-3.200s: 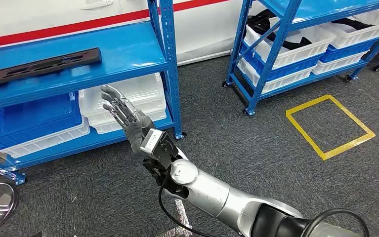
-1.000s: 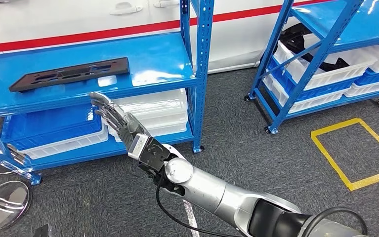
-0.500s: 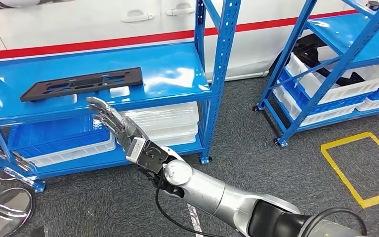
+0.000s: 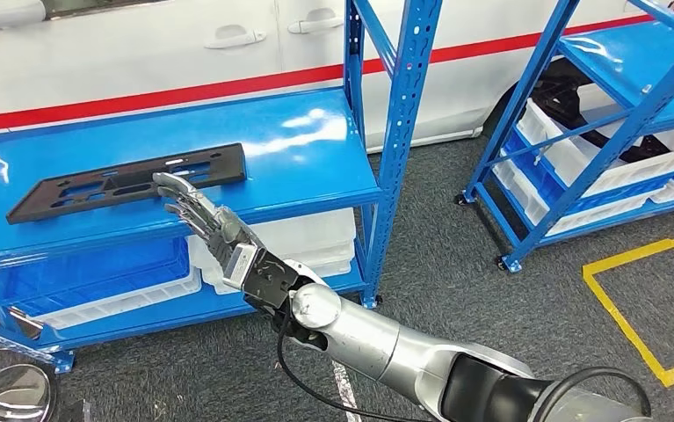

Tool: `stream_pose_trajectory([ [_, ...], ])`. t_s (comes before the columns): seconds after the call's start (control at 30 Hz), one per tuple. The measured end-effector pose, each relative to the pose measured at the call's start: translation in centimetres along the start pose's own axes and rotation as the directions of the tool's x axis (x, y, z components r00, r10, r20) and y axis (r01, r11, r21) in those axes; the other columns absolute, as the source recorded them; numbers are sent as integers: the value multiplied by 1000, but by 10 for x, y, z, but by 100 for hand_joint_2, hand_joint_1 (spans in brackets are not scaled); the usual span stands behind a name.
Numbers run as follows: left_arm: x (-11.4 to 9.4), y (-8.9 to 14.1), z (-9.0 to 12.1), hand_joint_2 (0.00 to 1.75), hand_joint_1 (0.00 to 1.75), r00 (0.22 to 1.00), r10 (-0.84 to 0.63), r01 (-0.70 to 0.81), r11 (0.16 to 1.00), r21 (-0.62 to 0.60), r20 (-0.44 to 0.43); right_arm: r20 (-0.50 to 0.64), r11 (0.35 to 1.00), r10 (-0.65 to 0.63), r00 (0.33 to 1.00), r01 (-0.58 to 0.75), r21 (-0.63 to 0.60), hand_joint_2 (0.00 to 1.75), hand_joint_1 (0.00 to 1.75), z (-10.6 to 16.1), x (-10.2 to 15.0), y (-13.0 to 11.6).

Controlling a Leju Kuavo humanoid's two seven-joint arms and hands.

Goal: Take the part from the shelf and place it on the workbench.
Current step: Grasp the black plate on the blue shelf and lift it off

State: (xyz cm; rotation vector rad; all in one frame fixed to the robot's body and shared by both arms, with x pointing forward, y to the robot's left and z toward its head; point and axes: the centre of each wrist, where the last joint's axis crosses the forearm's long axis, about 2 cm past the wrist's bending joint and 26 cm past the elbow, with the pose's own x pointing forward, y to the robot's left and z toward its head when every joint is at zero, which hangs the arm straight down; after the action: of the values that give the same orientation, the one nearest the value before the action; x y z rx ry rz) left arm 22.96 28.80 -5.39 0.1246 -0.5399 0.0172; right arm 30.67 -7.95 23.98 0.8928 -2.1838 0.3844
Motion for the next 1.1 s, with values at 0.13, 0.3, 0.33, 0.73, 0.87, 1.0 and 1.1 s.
stream_pose_trajectory([
  [0.13, -1, 0, 0, 0, 0, 1000, -1, 1, 1000, 2, -4, -13, 1000, -1, 1000, 1, 2, 0, 0, 0, -1, 0],
  [0.3, 10, 1, -1, 0, 0, 1000, -6, 6, 1000, 6, 15, -26, 999, -6, 1000, 7, 35, 0, 0, -4, 0, 2],
  [0.33, 11, 1, -1, 0, 0, 1000, -9, 9, 1000, 7, 16, -30, 999, -7, 1000, 8, 40, 0, 0, -4, -1, 3],
  [0.73, 10, -7, 0, 0, 0, 1000, -7, 7, 1000, -14, -19, -62, 997, -15, 998, 20, 81, 0, 0, -7, -7, 10],
  [0.87, 13, -7, 0, 0, 0, 1000, -8, 7, 1000, -20, -23, -63, 995, -15, 998, 21, 94, 0, 0, -10, -8, 13],
  [1.0, 13, -6, 0, 0, 0, 999, -11, 10, 999, -32, -48, -75, 992, -18, 997, 27, 124, 44, 0, -13, -12, 19],
  [1.1, 21, -7, 0, 0, 0, 998, -13, 11, 999, -35, -56, -69, 987, -1, 998, 12, 163, 175, 0, -25, -13, 25],
])
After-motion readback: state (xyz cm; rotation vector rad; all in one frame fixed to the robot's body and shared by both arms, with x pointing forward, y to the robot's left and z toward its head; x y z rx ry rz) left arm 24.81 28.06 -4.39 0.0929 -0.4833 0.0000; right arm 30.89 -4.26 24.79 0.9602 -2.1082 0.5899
